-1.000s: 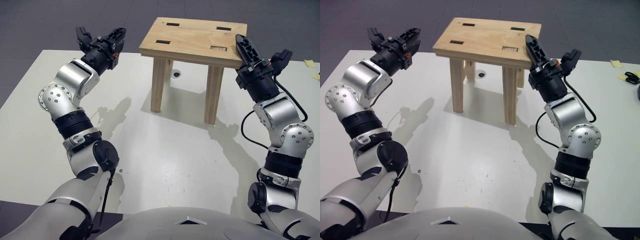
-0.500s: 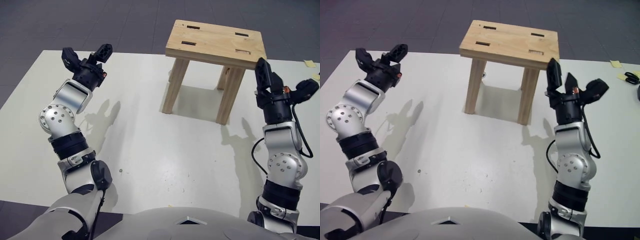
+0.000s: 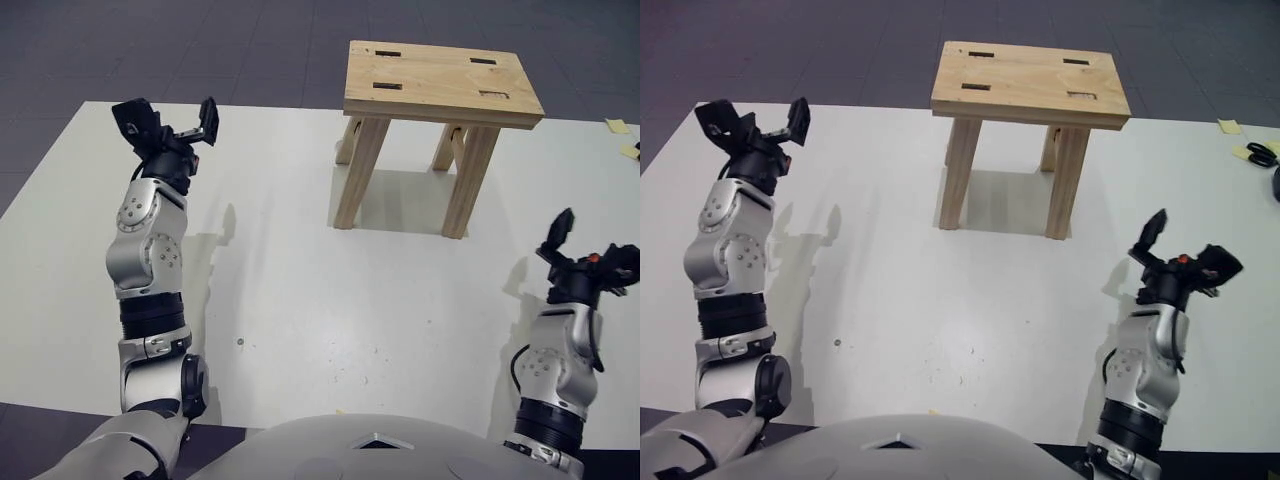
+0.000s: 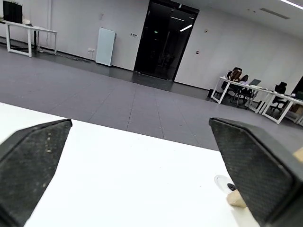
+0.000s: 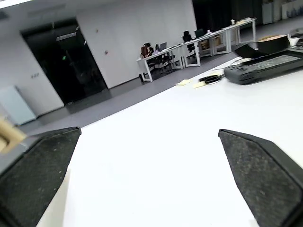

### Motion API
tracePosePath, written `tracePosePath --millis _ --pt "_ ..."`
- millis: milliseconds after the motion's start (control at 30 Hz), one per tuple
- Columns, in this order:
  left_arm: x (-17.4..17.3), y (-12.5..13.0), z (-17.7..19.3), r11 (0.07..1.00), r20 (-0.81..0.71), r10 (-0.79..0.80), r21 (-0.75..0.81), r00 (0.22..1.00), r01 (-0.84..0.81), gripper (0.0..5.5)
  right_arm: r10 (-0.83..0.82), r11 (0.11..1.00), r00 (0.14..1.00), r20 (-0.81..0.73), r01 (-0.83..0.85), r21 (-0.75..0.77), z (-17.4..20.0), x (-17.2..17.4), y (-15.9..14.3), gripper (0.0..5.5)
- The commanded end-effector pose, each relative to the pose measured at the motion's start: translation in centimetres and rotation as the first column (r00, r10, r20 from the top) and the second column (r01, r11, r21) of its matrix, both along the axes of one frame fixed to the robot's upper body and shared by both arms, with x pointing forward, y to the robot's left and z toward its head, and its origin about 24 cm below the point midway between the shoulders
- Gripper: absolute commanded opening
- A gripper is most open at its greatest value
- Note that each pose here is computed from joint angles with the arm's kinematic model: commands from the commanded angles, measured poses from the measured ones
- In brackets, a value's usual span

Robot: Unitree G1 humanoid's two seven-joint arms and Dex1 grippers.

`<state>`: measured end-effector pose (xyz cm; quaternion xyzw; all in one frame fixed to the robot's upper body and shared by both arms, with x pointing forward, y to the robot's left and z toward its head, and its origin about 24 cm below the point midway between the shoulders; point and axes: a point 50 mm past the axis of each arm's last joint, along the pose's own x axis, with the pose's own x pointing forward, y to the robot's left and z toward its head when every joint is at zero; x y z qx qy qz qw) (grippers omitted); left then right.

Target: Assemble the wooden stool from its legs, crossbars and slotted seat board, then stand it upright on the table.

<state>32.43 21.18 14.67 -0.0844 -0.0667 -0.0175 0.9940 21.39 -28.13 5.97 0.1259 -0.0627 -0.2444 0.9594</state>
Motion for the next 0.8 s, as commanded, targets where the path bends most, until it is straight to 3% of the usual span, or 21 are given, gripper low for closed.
tracePosePath --millis 33,400,667,800 --pt "0.0 0.1 -0.2 0.99 0.043 0.007 0.143 0.999 -0.013 5.39 0.02 0.996 1.0 -0.022 -0.022 -0.083 -0.3 1.5 0.7 5.4" --pt "-0.7 -1.6 -1.0 0.984 0.106 0.055 0.163 0.993 -0.072 5.39 0.175 0.937 0.983 -0.055 -0.184 -0.296 0.9 4.9 1.9 5.4" --pt "-1.6 -2.4 -1.2 0.977 0.126 0.116 0.164 0.985 -0.136 5.39 0.235 0.933 0.971 -0.036 -0.236 -0.27 1.9 6.9 2.5 5.4" --pt "-2.2 -4.0 -1.1 0.975 0.141 0.09 0.189 0.986 -0.117 5.39 0.361 0.894 0.931 -0.051 -0.361 -0.264 2.5 7.8 3.9 5.4"
